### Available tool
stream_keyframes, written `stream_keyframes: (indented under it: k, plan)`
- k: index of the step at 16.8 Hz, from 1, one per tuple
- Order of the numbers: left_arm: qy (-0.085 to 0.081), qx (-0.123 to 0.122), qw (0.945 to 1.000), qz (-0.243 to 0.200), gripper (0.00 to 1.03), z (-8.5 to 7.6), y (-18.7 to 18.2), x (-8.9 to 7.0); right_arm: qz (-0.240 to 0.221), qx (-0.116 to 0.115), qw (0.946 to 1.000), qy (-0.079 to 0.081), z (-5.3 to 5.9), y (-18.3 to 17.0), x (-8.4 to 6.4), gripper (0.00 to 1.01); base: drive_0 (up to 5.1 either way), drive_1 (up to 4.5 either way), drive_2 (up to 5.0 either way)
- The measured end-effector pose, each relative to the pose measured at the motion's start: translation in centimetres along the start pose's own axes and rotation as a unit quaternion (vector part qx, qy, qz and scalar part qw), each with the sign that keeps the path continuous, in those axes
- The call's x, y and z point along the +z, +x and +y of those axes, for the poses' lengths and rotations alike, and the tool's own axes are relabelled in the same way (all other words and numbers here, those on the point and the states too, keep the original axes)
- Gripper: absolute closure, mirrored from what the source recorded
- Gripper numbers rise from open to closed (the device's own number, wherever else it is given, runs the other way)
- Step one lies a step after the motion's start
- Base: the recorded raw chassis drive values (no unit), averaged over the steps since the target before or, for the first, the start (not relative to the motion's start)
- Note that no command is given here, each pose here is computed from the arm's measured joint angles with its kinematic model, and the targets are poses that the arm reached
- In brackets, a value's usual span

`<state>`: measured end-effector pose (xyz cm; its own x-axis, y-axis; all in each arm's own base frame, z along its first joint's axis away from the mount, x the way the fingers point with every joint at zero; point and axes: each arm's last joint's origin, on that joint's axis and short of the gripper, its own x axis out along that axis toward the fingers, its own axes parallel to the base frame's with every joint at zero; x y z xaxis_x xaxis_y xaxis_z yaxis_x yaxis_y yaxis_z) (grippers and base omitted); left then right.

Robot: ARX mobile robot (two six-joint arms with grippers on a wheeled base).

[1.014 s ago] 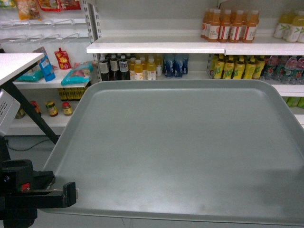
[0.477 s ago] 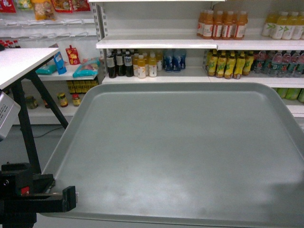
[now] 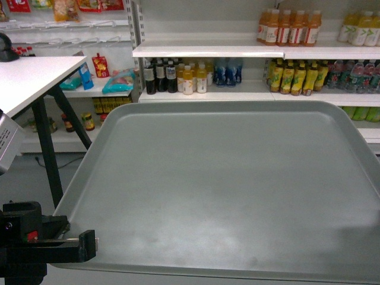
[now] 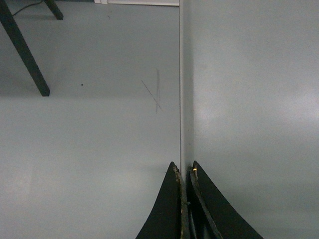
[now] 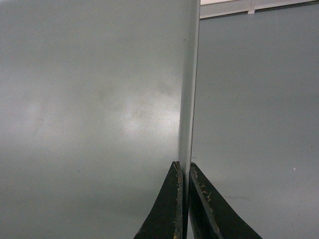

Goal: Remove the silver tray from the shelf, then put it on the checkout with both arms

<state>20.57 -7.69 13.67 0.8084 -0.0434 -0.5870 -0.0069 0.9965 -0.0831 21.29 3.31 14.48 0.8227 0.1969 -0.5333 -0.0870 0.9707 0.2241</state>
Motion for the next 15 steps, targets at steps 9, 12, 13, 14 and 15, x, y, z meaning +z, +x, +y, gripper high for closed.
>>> stream_keyframes:
  k: [9,12,13,14,15]
  plan:
    - [0.000,0.000,1.0000,0.001,1.00,0.01,0.00,-0.02,0.001,0.000,1.0000,0.000,0.00,0.01,-0.01,0.99,-5.0,2.42,2.4]
    - [0.000,0.000,1.0000,0.000,1.00,0.00,0.00,-0.01,0.000,0.000,1.0000,0.000,0.01,0.01,-0.01,0.99,-5.0,2.42,2.4]
    - [0.000,0.000,1.0000,0.001,1.00,0.00,0.00,-0.01,0.001,0.000,1.0000,0.000,0.01,0.01,-0.01,0.99,-4.8,2.56,2.6]
    - [0.000,0.000,1.0000,0.000,1.00,0.00,0.00,0.00,0.000,0.000,1.0000,0.000,0.01,0.00,0.00,0.99,-5.0,2.37,2.4]
    - [0.000,0.000,1.0000,0.000,1.00,0.00,0.00,0.00,0.000,0.000,1.0000,0.000,0.00,0.00,0.00,0.99,-5.0,2.37,2.4]
